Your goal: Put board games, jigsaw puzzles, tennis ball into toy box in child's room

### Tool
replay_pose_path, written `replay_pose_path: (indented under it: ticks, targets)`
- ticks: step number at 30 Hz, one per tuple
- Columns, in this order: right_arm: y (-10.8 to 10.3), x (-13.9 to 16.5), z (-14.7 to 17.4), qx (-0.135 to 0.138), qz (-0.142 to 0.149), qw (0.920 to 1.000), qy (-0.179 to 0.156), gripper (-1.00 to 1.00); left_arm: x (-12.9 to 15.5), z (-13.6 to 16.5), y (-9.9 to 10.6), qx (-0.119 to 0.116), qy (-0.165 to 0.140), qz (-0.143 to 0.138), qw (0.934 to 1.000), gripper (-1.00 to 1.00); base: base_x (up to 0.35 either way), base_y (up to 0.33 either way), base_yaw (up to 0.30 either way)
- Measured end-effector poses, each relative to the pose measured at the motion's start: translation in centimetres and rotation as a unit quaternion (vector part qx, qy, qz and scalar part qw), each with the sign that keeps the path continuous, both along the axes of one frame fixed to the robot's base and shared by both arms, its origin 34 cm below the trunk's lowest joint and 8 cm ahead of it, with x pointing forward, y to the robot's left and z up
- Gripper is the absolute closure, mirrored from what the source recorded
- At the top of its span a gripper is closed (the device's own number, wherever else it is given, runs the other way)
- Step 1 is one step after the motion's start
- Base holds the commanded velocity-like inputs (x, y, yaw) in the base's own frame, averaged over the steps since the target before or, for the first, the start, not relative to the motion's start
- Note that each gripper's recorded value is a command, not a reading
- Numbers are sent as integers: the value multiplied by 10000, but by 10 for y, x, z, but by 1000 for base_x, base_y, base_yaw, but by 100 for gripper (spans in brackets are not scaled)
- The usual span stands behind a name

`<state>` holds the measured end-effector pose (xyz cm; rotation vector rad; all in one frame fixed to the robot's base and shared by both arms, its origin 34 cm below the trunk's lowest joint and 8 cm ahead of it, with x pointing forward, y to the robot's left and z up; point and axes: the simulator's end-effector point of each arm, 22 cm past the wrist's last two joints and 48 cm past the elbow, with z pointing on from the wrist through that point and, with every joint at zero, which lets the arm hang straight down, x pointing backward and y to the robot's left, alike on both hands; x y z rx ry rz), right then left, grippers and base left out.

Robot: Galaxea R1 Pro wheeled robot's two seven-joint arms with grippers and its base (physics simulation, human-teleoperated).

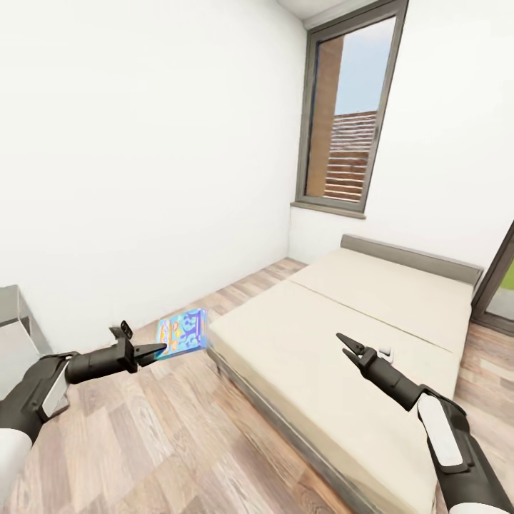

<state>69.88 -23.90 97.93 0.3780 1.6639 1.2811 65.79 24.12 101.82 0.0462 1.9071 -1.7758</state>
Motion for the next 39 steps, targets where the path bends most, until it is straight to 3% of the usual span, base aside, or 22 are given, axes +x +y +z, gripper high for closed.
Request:
replay_pose_path:
  ticks: [28, 39]
  targets:
    - [0, -3, 36, -18, -14, 10000, 28, -100, -4, 38, -1, -14, 5, -8, 10000, 100, 0, 0, 293]
    - [0, -3, 36, -18, -13, 10000, 24, -100, -4, 37, 0, -5, 14, 6, 10000, 100, 55, 0, 293]
